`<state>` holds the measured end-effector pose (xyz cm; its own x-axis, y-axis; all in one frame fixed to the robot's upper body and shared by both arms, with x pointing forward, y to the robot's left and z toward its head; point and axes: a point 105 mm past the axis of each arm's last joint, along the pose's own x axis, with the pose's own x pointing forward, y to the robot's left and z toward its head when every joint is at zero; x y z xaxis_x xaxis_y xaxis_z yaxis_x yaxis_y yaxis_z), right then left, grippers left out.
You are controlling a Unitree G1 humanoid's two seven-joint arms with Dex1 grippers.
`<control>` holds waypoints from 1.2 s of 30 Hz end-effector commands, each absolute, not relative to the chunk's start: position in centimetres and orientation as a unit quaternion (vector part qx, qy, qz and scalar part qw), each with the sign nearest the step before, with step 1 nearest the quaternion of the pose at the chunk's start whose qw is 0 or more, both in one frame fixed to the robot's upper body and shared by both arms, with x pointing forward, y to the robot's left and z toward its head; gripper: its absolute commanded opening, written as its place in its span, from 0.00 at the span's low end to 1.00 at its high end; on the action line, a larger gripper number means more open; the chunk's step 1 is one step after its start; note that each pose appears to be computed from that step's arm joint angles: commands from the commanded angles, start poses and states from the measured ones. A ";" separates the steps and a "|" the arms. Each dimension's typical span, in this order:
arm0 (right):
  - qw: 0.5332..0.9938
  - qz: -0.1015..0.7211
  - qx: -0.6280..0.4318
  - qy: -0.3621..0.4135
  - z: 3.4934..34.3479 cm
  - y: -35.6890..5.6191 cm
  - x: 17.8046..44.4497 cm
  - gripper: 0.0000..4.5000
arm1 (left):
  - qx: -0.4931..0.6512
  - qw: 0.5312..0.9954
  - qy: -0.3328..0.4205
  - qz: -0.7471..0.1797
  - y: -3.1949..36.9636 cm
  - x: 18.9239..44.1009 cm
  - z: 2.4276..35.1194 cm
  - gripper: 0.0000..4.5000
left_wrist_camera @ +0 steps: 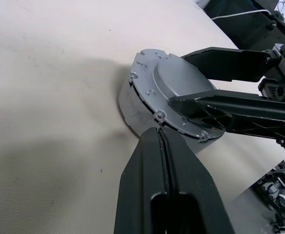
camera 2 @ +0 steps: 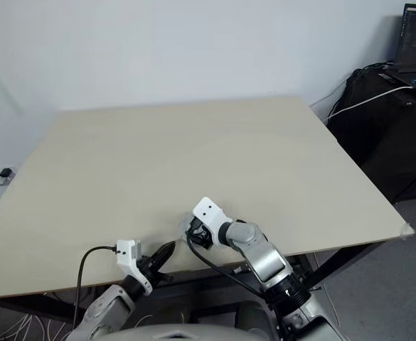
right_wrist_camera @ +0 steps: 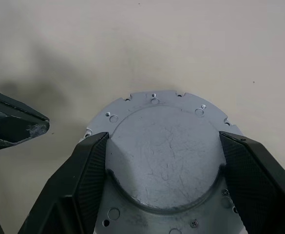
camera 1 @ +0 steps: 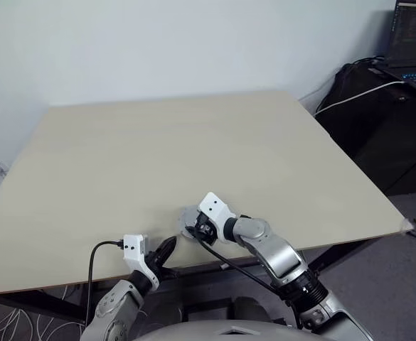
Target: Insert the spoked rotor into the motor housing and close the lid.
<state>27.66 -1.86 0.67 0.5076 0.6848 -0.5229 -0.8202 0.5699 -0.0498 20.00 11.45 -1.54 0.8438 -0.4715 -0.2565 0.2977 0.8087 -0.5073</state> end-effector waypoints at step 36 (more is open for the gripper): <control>0.835 0.412 -0.187 0.312 -2.5 -3.7 26.9 0.71 | -0.206 0.931 0.192 -0.233 11.3 25.1 1.5 0.00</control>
<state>27.50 -1.95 0.40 0.4831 0.6631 -0.5718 -0.8324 0.5503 -0.0651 24.62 12.01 0.16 0.8375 -0.4649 -0.2873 0.3152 0.8404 -0.4409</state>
